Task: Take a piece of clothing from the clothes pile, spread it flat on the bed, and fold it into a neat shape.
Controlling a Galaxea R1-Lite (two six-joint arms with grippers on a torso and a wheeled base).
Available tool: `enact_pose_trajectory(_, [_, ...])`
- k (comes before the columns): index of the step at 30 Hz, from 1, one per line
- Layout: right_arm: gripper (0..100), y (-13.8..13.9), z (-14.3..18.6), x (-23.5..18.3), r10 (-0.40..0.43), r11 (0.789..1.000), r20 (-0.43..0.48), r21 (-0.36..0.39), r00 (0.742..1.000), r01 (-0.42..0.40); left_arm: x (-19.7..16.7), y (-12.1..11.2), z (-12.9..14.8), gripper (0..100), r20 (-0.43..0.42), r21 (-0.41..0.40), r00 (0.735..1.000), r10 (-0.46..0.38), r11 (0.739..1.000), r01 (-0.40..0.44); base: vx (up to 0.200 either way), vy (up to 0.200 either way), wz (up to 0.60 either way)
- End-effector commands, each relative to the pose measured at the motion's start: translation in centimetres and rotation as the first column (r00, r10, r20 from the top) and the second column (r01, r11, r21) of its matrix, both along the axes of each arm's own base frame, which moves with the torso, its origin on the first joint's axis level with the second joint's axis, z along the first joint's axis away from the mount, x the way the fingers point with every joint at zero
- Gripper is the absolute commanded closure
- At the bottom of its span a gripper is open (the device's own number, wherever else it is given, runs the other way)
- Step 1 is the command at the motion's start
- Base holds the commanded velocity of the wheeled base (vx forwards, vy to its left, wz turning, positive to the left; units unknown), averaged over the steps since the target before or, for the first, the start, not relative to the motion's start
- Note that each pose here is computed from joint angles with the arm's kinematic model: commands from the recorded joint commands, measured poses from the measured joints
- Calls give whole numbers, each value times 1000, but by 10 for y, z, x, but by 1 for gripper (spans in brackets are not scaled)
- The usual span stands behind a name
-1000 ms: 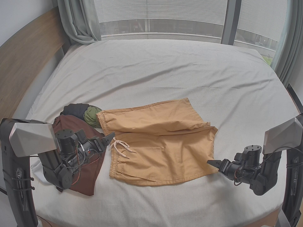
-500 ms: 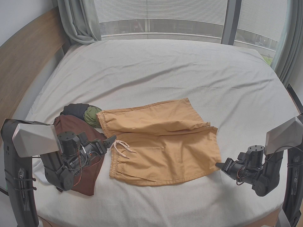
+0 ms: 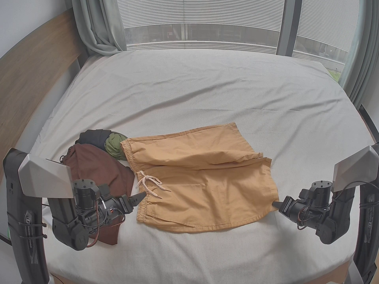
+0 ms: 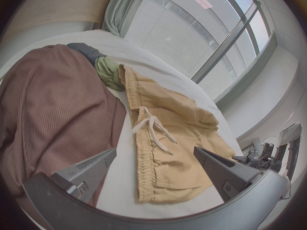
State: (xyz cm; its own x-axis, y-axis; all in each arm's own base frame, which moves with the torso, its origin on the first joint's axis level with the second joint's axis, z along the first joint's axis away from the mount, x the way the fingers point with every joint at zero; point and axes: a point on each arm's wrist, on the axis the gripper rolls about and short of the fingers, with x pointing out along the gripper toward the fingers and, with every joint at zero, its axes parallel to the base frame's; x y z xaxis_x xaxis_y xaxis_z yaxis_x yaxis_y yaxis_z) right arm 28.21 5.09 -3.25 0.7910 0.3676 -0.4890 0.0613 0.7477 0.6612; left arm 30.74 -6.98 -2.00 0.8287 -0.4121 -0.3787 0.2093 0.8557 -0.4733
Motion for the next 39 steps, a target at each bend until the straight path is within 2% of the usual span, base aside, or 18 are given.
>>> enact_pose_trajectory(1, [100,4,-2,0,15,1000,-2,-1,1000,-15,-9,-4,-4,0,-42,-8,999,-12,1000,12,0,0,0])
enact_pose_trajectory(5, [100,4,-3,0,14,1000,-6,-1,1000,-14,-17,-13,-6,0,-97,-60,995,-14,998,9,0,0,0])
enact_pose_trajectory(9, [100,3,-6,0,9,1000,-17,-3,1000,-9,-20,-16,-14,0,-133,-59,991,-23,998,16,0,0,0])
enact_pose_trajectory(16, [100,3,-7,1,9,1000,-15,-3,1000,-9,-15,-19,-29,0,-155,-53,988,-22,999,14,0,0,0])
enact_pose_trajectory(30, [100,2,-10,2,8,1000,-23,-4,1000,-8,-22,-22,-42,0,-214,-53,976,-29,998,18,0,0,0])
enact_pose_trajectory(39, [100,2,-11,2,7,1000,-25,-3,1000,-7,-20,-27,-44,0,-208,-54,977,-43,998,33,0,0,0])
